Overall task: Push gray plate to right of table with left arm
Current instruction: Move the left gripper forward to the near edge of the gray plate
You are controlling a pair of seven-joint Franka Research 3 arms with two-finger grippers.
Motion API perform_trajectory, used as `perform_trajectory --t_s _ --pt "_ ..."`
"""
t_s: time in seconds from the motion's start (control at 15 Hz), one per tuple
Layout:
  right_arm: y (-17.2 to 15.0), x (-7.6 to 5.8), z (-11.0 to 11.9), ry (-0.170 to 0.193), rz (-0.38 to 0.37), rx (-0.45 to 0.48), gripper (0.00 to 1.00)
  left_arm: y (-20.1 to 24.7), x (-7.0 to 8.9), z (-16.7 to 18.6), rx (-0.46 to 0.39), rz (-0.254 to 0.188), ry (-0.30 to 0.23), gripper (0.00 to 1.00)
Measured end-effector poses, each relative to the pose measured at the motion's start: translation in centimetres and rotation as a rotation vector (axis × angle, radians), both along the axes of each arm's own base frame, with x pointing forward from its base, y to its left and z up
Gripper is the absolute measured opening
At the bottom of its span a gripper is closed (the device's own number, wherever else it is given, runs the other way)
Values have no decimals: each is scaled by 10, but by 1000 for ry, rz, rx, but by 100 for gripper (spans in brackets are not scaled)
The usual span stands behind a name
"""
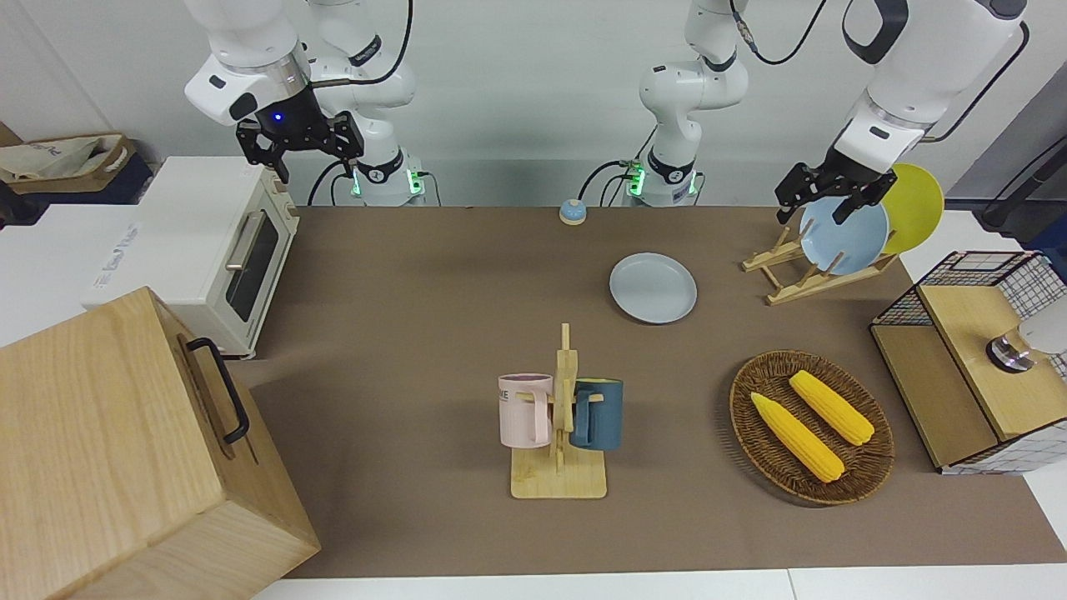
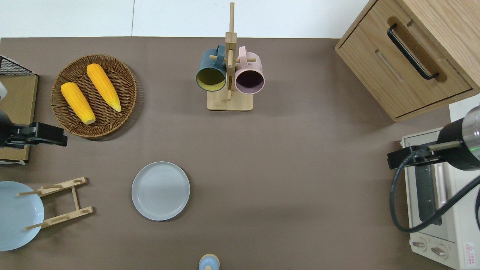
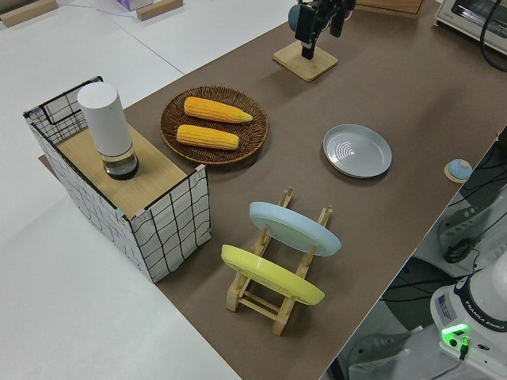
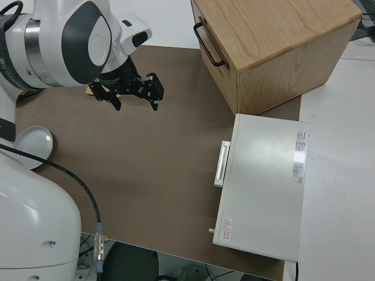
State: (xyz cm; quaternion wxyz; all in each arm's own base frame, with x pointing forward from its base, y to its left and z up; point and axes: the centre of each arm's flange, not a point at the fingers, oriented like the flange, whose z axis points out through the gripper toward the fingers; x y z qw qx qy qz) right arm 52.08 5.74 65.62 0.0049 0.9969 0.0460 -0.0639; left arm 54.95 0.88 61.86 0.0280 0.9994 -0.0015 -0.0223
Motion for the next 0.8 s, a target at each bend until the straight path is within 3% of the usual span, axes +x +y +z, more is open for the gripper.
perform_trajectory --t_s 0.33,0.8 --pt "0 0 0 0 0 0 99 -12 -35 -13 7 -24 25 100" --pt "0 0 0 0 0 0 99 -20 -84 -62 -2 -15 -23 100"
